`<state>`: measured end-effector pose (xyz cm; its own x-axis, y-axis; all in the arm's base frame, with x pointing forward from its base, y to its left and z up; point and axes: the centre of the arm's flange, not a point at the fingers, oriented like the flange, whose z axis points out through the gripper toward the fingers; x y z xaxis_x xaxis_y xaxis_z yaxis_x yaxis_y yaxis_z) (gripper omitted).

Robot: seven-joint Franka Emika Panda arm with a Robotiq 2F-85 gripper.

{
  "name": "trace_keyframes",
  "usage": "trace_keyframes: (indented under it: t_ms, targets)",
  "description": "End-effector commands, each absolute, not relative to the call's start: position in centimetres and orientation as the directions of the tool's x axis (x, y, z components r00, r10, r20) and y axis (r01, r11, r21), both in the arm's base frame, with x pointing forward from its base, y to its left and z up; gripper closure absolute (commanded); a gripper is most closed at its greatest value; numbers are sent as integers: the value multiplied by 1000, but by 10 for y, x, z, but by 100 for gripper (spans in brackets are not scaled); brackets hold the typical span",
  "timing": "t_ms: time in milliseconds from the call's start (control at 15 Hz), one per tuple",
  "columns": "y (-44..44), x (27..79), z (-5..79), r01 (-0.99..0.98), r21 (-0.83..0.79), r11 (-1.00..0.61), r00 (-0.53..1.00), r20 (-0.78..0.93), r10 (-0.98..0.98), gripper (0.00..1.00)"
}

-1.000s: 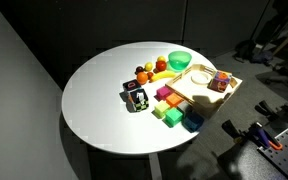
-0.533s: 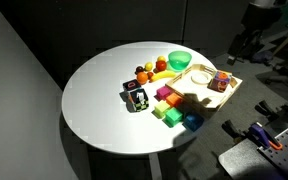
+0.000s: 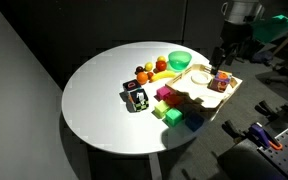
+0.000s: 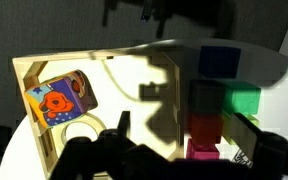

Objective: Put the lime green building block on the tray

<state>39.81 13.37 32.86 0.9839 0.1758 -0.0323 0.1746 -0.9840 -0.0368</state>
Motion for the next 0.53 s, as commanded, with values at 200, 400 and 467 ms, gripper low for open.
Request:
trace_keyframes:
  t_ms: [200,400,467]
  targets:
    - [169,419,319,155,13,-988,987,-47,154,0]
    - [165,411,316,165,0,-986,985,-52,165,0]
    - [166,412,316,166,-1,-986,985,-53,166,0]
